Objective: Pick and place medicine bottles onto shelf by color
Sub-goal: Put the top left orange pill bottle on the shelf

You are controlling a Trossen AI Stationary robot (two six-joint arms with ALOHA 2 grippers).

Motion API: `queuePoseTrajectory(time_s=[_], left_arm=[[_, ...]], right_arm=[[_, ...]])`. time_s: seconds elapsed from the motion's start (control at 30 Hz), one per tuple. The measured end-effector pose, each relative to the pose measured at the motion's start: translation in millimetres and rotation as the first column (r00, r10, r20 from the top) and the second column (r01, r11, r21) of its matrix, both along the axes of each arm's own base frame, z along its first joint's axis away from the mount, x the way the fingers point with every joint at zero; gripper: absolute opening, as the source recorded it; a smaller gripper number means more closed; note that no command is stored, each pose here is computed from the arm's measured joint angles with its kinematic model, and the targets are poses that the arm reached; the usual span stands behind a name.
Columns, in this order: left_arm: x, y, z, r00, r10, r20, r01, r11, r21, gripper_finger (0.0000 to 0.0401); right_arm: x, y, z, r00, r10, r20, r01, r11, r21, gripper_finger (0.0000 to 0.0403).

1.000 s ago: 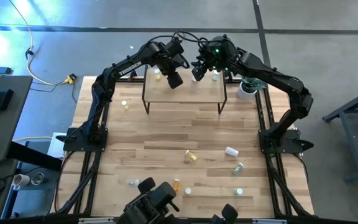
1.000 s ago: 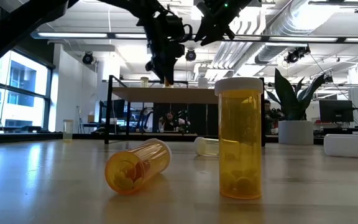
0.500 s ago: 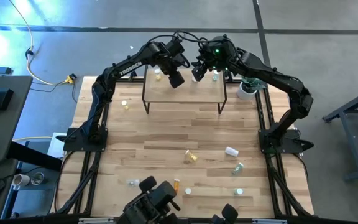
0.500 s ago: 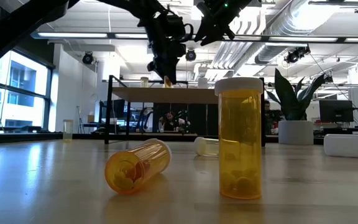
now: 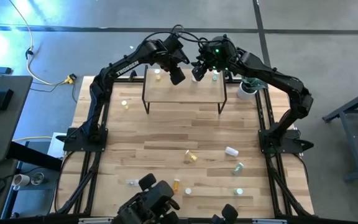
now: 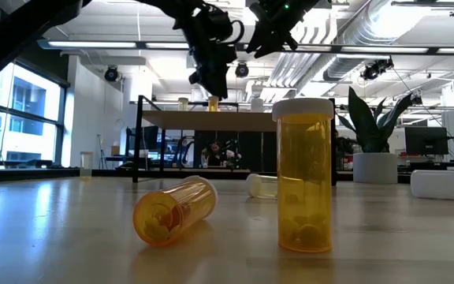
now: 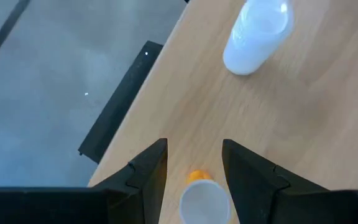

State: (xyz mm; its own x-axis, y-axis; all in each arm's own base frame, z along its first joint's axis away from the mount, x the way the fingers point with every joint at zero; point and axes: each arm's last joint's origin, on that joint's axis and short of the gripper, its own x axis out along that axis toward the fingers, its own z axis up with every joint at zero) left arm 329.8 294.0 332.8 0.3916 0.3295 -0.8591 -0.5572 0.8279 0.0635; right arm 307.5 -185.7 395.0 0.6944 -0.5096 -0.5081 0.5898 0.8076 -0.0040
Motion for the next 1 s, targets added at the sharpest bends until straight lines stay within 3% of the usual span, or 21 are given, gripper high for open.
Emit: queuePoseTrajectory(time_s=[0.3,0.67,0.8,1.0], left_arm=[[-20.5,-7.2,36.4,0.996,0.033,0.08,-0.038,0.997,0.063,0.0145],[-53.5,-55.7,78.5,0.999,-0.002,0.037,0.001,1.0,0.022,0.0145],[-48.1,-71.8,73.2,0.999,-0.048,-0.017,0.047,0.998,-0.029,0.0145],[-30.1,-87.1,42.2,0.987,-0.122,-0.1,0.113,0.989,-0.097,0.0145]], right_arm=[[0.0,-0.1,-0.1,1.0,0.006,-0.007,-0.006,1.0,-0.008,0.017],[0.0,-0.1,0.0,1.0,0.013,-0.013,-0.013,1.0,-0.018,0.017],[0.0,-0.1,0.1,1.0,0.013,-0.013,-0.013,1.0,-0.019,0.017],[0.0,-0.1,0.1,1.0,0.013,-0.013,-0.014,1.0,-0.019,0.017]])
